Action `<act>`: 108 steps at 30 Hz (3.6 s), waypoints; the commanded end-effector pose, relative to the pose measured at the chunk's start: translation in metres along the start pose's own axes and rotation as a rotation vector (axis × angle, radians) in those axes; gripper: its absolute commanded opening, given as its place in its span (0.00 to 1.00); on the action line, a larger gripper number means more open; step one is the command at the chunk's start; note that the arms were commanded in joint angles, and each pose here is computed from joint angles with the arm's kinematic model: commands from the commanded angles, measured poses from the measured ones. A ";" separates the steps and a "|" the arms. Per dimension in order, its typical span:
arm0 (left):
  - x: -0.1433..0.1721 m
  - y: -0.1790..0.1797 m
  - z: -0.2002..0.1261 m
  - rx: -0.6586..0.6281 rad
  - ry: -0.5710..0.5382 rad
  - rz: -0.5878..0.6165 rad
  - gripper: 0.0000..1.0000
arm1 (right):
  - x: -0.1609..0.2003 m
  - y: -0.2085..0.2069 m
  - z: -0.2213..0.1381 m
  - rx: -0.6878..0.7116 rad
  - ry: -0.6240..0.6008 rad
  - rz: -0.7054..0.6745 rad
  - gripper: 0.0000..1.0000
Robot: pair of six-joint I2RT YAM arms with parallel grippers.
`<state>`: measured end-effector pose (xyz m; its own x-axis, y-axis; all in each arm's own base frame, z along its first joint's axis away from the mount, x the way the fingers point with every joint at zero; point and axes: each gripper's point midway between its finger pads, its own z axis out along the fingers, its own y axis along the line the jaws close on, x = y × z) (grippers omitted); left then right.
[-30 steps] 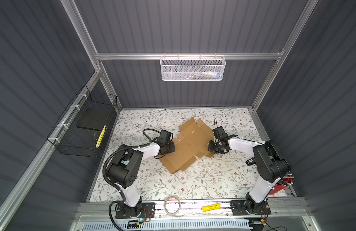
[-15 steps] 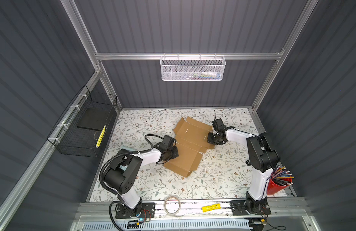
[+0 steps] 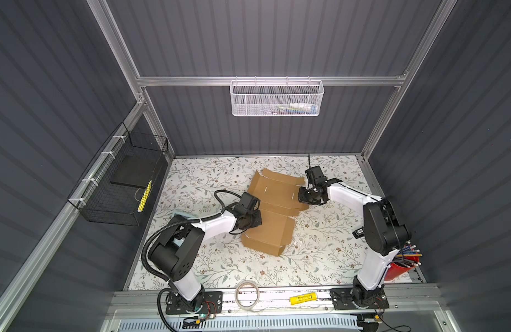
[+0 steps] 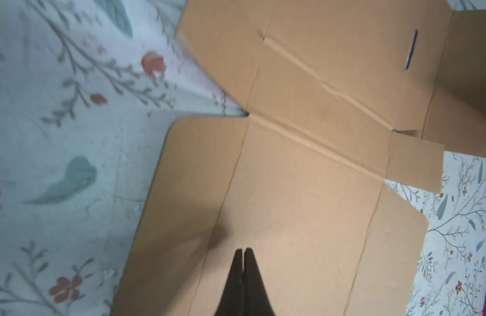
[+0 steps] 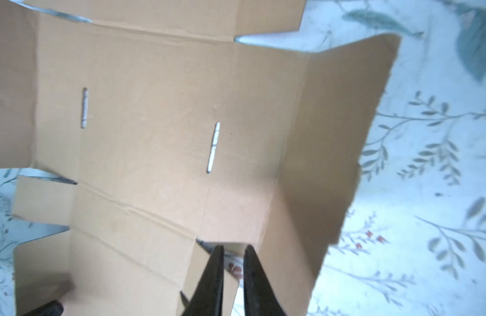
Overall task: Assemble paper box
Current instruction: Rotate the paper box at the center of the table.
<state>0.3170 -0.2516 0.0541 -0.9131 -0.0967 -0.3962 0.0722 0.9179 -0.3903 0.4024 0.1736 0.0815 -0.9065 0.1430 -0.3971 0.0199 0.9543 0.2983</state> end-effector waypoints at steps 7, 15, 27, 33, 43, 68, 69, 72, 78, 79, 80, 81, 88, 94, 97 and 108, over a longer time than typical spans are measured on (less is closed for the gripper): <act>-0.021 0.003 -0.002 -0.056 -0.021 0.105 0.00 | 0.060 0.035 -0.037 -0.010 0.013 -0.059 0.14; -0.012 0.015 0.004 -0.085 -0.003 0.113 0.00 | 0.122 0.077 -0.024 -0.058 0.114 -0.085 0.11; 0.007 0.036 0.018 -0.123 0.032 0.083 0.00 | 0.168 0.072 -0.002 -0.055 0.232 -0.094 0.11; 0.022 0.043 0.022 -0.119 0.064 0.052 0.00 | 0.169 0.061 0.013 -0.024 0.255 -0.092 0.11; 0.046 0.046 0.022 -0.064 0.089 -0.045 0.00 | 0.151 0.043 0.032 -0.007 0.263 -0.088 0.11; -0.017 0.005 -0.035 -0.049 -0.085 0.037 0.62 | 0.120 0.047 0.004 -0.041 0.205 -0.123 0.19; -0.025 0.006 -0.038 -0.063 -0.105 0.035 0.68 | 0.119 0.048 0.000 -0.044 0.195 -0.124 0.21; -0.047 0.017 -0.047 -0.112 -0.145 0.025 0.84 | 0.116 0.048 -0.011 -0.047 0.168 -0.123 0.30; -0.085 0.035 -0.062 -0.118 -0.187 0.017 0.86 | 0.105 0.048 -0.029 -0.043 0.116 -0.132 0.36; -0.091 0.041 -0.064 -0.130 -0.192 0.008 0.86 | 0.103 0.048 -0.031 -0.042 0.108 -0.134 0.36; -0.095 0.047 -0.065 -0.139 -0.193 0.001 0.87 | 0.101 0.049 -0.034 -0.044 0.103 -0.138 0.37; -0.100 0.052 -0.064 -0.144 -0.188 -0.006 0.87 | 0.099 0.049 -0.035 -0.044 0.095 -0.140 0.37; -0.122 0.070 -0.038 -0.061 -0.142 -0.041 0.88 | 0.083 0.052 -0.041 -0.050 0.073 -0.150 0.39; -0.146 0.088 -0.022 -0.059 -0.121 -0.044 0.85 | 0.071 0.049 -0.043 -0.059 0.066 -0.139 0.40; -0.157 0.095 -0.011 -0.043 -0.101 -0.042 0.81 | 0.066 0.049 -0.043 -0.059 0.069 -0.137 0.40; -0.168 0.098 0.030 0.013 -0.042 -0.005 0.64 | 0.057 0.052 -0.034 -0.053 0.087 -0.115 0.40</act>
<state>0.4901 -0.1489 0.0588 -0.8845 -0.1554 -0.4400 0.0287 0.9230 -0.3837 0.3361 0.2222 0.1014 -0.9300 0.0085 -0.3676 -0.1098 0.9477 0.2998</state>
